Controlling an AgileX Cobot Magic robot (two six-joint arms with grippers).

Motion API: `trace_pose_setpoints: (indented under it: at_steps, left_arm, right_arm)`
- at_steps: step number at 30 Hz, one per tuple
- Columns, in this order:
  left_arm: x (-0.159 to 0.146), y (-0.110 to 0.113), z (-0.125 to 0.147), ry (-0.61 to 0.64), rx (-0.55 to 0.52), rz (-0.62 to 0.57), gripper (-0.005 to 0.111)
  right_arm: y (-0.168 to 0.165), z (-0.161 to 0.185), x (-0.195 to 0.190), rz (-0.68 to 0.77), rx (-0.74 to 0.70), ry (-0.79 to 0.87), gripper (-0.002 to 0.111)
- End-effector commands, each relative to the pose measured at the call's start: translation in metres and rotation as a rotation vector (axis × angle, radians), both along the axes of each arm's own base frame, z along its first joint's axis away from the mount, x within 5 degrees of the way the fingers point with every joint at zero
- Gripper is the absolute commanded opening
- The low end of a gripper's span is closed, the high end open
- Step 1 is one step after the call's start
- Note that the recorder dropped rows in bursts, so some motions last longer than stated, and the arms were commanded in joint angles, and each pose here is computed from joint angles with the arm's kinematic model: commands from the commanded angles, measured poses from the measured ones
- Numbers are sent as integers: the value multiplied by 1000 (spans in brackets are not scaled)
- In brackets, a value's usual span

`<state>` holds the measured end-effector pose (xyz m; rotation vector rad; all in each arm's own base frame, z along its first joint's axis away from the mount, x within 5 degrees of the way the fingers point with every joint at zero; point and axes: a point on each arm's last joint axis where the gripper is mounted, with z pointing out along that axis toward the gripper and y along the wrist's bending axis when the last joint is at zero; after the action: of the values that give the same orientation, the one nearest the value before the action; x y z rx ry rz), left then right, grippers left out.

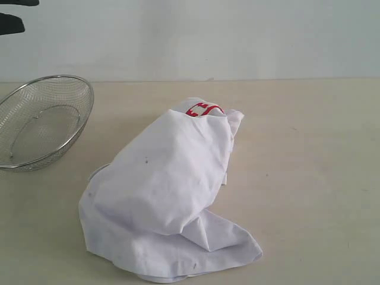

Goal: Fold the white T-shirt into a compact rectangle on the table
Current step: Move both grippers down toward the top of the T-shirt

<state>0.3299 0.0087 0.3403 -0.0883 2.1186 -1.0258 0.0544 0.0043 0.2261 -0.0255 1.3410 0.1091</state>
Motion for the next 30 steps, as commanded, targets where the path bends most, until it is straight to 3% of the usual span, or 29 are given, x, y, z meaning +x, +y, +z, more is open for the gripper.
trace_pose_setpoints:
  at_steps: [1,3,8,13,17,23,30]
  left_arm:
    - [-15,-18,18,-44,-28,-95,56]
    - [-20,-23,24,-63,-28,-110,56]
    - [-28,-25,32,-89,-12,-118,56]
    - [-32,-27,33,-88,6,-150,56]
    - [-34,-28,32,-80,-1,-179,55]
    - [-39,-31,34,-86,-1,-222,49]
    - [-48,-33,45,-142,14,-235,49]
  right_arm:
    - [-2,18,-7,35,178,-204,0]
    - [-3,26,-11,73,270,-290,0]
    - [0,54,-10,68,247,-34,0]
    - [2,97,9,57,221,96,0]
    - [6,126,46,38,153,294,0]
    - [20,145,118,88,21,730,0]
    - [33,128,183,197,-102,914,0]
